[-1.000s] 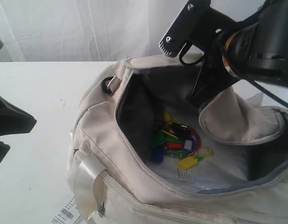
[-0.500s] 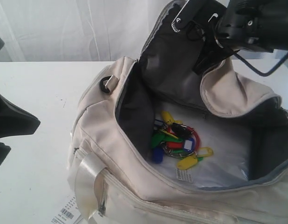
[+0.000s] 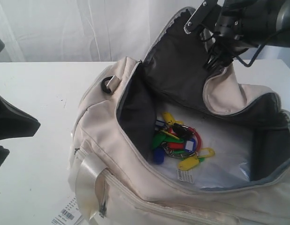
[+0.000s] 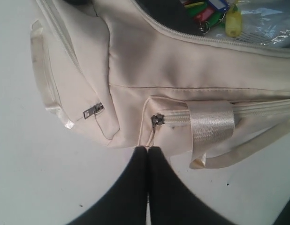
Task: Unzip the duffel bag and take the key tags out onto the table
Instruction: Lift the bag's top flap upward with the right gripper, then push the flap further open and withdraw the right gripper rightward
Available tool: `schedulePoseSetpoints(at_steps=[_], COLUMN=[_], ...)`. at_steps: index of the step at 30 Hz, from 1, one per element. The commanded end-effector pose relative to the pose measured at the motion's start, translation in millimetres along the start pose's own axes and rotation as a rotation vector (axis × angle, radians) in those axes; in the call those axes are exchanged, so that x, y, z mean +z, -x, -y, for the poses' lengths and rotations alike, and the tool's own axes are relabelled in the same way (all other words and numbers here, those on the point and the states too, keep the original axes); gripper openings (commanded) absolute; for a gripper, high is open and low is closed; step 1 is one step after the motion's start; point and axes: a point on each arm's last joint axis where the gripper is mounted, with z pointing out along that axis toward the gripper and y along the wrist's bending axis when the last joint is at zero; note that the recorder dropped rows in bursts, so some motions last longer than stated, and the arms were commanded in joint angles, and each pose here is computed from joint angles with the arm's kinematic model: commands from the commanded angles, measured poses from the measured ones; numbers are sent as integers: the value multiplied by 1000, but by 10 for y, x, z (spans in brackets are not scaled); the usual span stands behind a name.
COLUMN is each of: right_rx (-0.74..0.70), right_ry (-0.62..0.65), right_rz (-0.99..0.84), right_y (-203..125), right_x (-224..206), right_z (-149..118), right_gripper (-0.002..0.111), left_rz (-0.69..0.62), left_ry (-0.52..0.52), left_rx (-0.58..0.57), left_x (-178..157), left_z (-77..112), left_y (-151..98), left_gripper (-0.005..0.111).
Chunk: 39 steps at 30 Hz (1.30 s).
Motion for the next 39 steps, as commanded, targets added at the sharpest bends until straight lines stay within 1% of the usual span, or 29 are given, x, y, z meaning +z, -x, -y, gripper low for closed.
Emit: schedulePoseSetpoints(at_steps=[1,3,6,9,12,14,18,20,22,23,25,27,28,29,30,32,33,34,35,37,39], right_rx=[148,223,278,295,296,284,226,192,157,145,104,92,87,92,110,126,138,152,176,212,259], right_ry=[-31,48,162,187,185,188,167,172,182,176,139,103,81,75,78,79,81,88,116,224,442], right_rz=[16,34,62,85,75,63,66,28,-49,-74,-129,-169,-174,-172,-161,-152,-150,-151,-154,-165,-166], right_y=[4,-14,-37,-50,-64,-58,7,9,-33,-52,-103,-146,-158,-162,-161,-163,-169,-175,-185,-204,-208], right_x=[-378,-581,-826,-945,-958,-902,-654,-482,-313,-285,-252,-293,-334,-369,-425,-482,-521,-551,-600,-721,-914], right_z=[396,476,542,600,610,567,421,287,143,124,130,192,246,278,318,360,386,400,407,374,276], right_gripper=[54,49,39,29,25,23,19,19,19,19,19,20,23,26,36,48,53,55,53,45,28], left_rz=[-9,-11,-7,-7,-6,-6,-4,-6,-7,-7,-9,-9,-10,-12,-14,-14,-14,-14,-14,-14,-14], left_ry=[-24,-25,-32,-34,-34,-34,-33,-34,-35,-35,-36,-36,-38,-39,-40,-40,-40,-40,-40,-40,-40], left_rx=[-11,-11,-17,-15,-8,3,6,6,6,6,6,6,5,5,5,5,5,5,5,5,5], left_x=[-12,-12,-12,-12,-12,-12,-12,-12,-12,-12,-12,-12,-12,-12,-12,-12,-12,-12,-12,-12,-12], left_z=[26,27,34,35,35,35,34,35,36,36,37,37,39,40,41,41,41,41,41,41,41], left_y=[-23,-25,-21,-21,-21,-21,-19,-20,-22,-22,-23,-23,-24,-26,-28,-28,-28,-28,-28,-28,-28], left_gripper=[0,0,0,0,0,0,0,0,0,0,0,0,0,0,0,0,0,0,0,0,0])
